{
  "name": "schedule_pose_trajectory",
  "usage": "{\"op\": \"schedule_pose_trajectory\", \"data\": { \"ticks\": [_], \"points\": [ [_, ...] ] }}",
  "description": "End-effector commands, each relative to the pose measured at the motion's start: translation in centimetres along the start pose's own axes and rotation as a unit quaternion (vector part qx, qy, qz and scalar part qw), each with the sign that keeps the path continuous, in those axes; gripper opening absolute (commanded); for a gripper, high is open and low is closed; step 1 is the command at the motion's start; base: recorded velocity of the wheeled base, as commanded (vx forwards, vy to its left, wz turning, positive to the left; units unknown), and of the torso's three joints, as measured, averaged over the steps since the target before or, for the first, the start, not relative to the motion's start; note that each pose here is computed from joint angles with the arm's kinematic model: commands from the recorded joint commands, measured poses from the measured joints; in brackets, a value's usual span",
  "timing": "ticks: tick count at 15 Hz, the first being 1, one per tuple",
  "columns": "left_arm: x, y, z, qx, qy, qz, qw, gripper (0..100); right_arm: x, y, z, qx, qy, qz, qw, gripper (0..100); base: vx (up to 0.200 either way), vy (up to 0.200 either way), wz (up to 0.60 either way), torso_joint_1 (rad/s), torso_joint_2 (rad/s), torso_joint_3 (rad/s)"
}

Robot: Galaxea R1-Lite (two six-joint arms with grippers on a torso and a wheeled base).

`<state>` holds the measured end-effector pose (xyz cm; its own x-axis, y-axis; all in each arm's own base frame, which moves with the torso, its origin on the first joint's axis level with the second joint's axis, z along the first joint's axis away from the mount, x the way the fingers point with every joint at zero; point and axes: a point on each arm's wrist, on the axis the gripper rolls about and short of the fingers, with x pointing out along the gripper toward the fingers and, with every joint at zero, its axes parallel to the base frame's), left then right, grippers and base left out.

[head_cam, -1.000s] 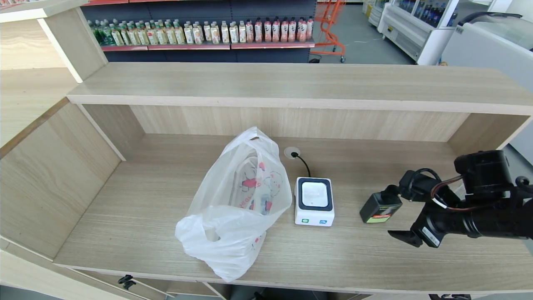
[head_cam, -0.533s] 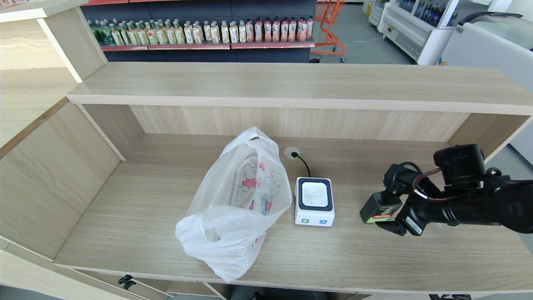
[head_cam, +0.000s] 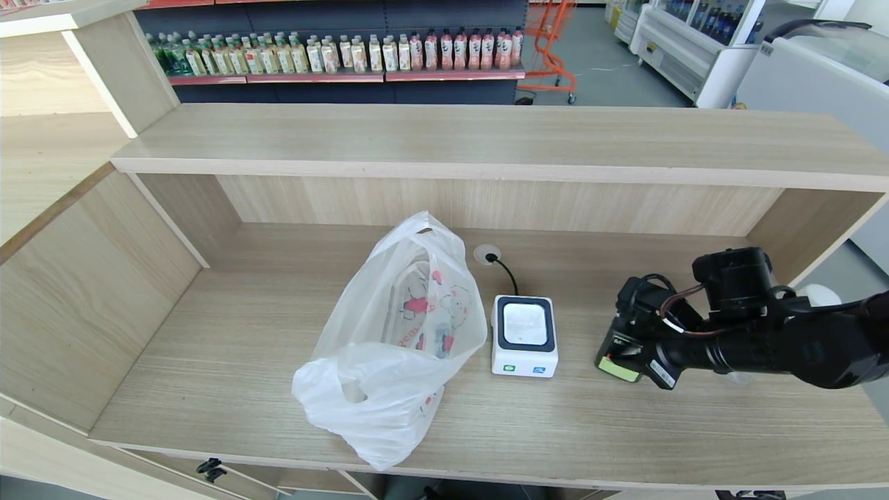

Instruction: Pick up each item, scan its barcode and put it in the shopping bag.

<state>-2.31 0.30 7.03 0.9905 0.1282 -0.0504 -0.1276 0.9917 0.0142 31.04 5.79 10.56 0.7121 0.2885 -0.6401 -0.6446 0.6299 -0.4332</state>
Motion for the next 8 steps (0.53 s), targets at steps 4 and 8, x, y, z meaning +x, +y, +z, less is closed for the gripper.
{"op": "schedule_pose_trajectory", "data": {
  "ticks": [4,8],
  "points": [
    [0.0,0.0,0.0,0.0,0.0,0.0,1.0,100,-0.8,0.3,0.4,-0.004,-0.015,-0.004,1.0,0,0.0,0.0,0.0,0.0,0.0,0.0],
    [0.0,0.0,0.0,0.0,0.0,0.0,1.0,100,-7.9,0.3,1.6,0.061,-0.094,-0.05,0.992,0,0.0,0.0,0.0,0.0,0.0,0.0]
  ]
}}
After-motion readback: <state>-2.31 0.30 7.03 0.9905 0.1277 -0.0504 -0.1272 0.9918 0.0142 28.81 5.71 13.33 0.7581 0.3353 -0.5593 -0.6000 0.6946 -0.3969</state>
